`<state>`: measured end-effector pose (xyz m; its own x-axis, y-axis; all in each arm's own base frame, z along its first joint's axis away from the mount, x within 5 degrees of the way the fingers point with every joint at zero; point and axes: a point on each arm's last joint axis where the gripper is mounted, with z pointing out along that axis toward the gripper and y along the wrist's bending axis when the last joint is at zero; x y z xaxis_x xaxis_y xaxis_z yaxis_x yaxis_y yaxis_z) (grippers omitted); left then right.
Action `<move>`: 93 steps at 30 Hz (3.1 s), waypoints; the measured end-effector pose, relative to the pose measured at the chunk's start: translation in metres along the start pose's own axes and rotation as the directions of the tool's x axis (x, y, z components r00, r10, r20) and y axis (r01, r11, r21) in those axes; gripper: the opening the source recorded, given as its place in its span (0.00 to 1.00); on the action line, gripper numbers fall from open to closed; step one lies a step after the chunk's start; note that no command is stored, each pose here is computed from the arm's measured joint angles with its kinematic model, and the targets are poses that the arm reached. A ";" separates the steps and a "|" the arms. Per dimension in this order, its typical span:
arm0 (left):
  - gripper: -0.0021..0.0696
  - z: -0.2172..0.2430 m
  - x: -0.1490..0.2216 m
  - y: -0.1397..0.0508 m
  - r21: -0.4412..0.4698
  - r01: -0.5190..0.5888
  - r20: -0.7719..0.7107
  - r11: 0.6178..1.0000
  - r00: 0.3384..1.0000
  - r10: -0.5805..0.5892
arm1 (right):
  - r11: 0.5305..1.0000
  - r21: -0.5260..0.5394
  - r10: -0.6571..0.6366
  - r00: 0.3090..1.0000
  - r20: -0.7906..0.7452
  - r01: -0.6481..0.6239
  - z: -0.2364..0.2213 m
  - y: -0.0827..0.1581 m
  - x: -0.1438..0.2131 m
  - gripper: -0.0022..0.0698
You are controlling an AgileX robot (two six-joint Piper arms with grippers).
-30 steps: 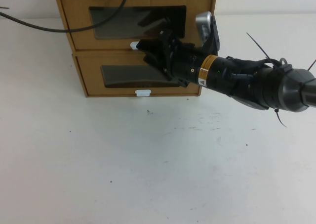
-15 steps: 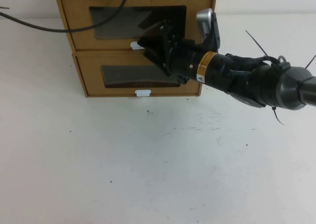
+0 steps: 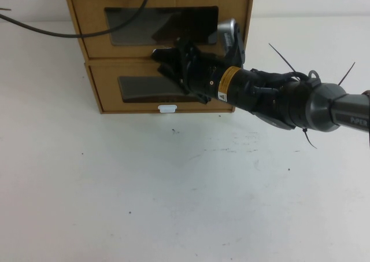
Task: Open the shoe box
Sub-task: 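Pull the top drawer of the cardboard box fully open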
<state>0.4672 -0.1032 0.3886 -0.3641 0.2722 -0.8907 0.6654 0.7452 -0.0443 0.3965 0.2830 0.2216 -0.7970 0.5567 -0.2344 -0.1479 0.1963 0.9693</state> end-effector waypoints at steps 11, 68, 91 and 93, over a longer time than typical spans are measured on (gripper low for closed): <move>0.02 0.000 0.000 0.000 -0.002 0.000 0.002 1.000 1.000 0.000 | 0.999 -0.021 0.034 0.999 0.014 -0.034 0.002 0.002 0.000 0.38; 0.02 0.001 0.001 -0.002 0.021 0.009 -0.005 1.000 1.000 -0.009 | 0.998 0.000 0.062 0.998 -0.024 -0.062 -0.024 0.009 0.010 0.03; 0.02 0.001 0.001 -0.002 0.021 0.009 -0.005 1.000 1.000 -0.009 | 0.997 0.007 0.078 0.987 -0.140 -0.078 -0.056 0.015 0.048 0.03; 0.02 0.001 0.001 -0.002 0.021 0.009 -0.005 1.000 1.000 -0.009 | 0.997 0.015 0.082 0.986 -0.144 -0.080 -0.060 0.014 0.051 0.03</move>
<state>0.4663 -0.1052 0.3874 -0.3737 0.2687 -0.8878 0.6757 0.7345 -0.0622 0.3190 0.2658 0.2272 -0.8822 0.4492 -0.1414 -0.0749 0.1626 0.9838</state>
